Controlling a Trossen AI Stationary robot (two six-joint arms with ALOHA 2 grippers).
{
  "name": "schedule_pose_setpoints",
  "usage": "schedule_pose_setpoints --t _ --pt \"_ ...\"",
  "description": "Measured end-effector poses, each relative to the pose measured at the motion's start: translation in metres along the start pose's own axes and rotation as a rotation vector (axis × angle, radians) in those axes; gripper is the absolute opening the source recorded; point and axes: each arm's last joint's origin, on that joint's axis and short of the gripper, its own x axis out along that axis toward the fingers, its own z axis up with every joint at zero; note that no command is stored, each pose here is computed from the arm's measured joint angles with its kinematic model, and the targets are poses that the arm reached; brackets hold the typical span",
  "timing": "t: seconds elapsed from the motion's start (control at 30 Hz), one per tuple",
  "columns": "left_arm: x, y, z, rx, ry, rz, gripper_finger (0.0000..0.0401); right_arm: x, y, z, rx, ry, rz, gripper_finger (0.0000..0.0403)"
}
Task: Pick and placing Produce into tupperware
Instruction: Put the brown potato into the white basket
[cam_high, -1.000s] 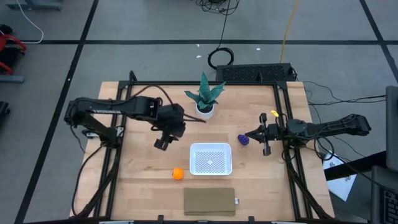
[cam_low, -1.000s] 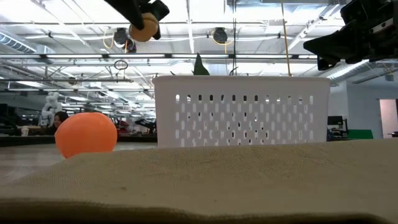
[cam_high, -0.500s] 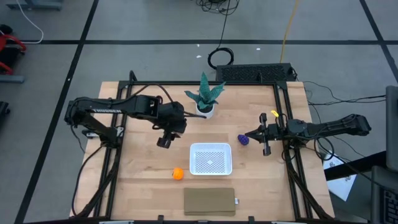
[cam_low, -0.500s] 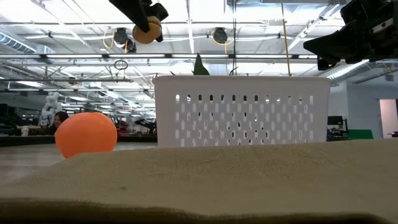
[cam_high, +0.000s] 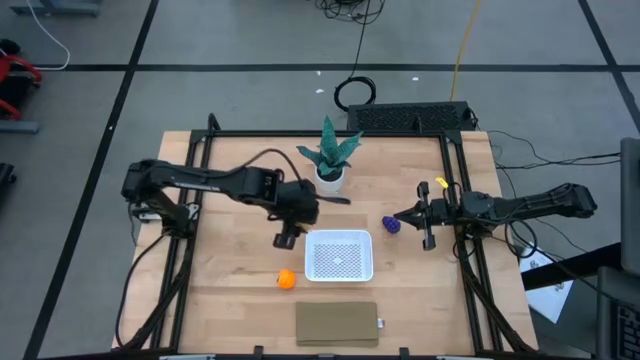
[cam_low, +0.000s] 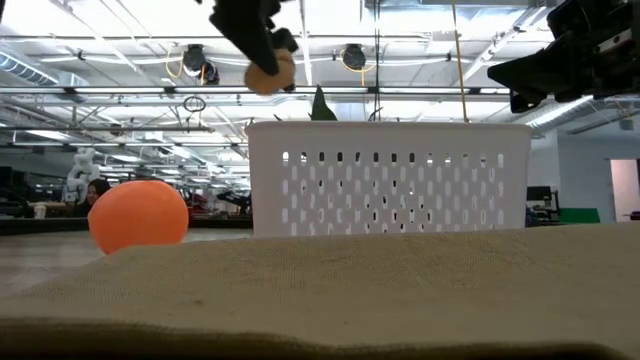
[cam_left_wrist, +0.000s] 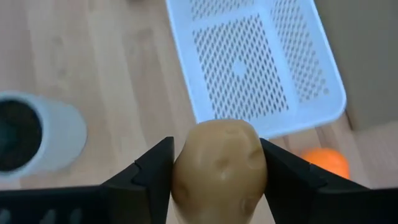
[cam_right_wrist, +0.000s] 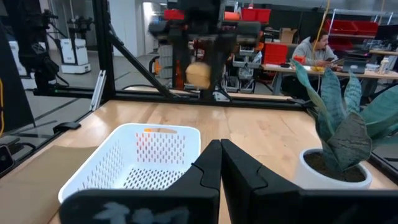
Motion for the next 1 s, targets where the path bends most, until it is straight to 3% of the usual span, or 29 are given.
schedule_pose_setpoints --t 0.37,0.77,1.0 --pt "0.050 -0.004 0.016 0.038 -0.055 -0.074 0.0198 0.001 0.000 0.002 0.002 -0.023 -0.001 0.0000" --pt "0.061 -0.001 0.035 0.074 -0.235 -0.038 0.0188 0.001 0.000 0.001 0.001 -0.015 0.000 0.0000" --pt "0.075 -0.005 0.035 0.207 -0.216 -0.036 0.0195 0.001 0.000 0.001 0.001 -0.015 0.000 0.0000"
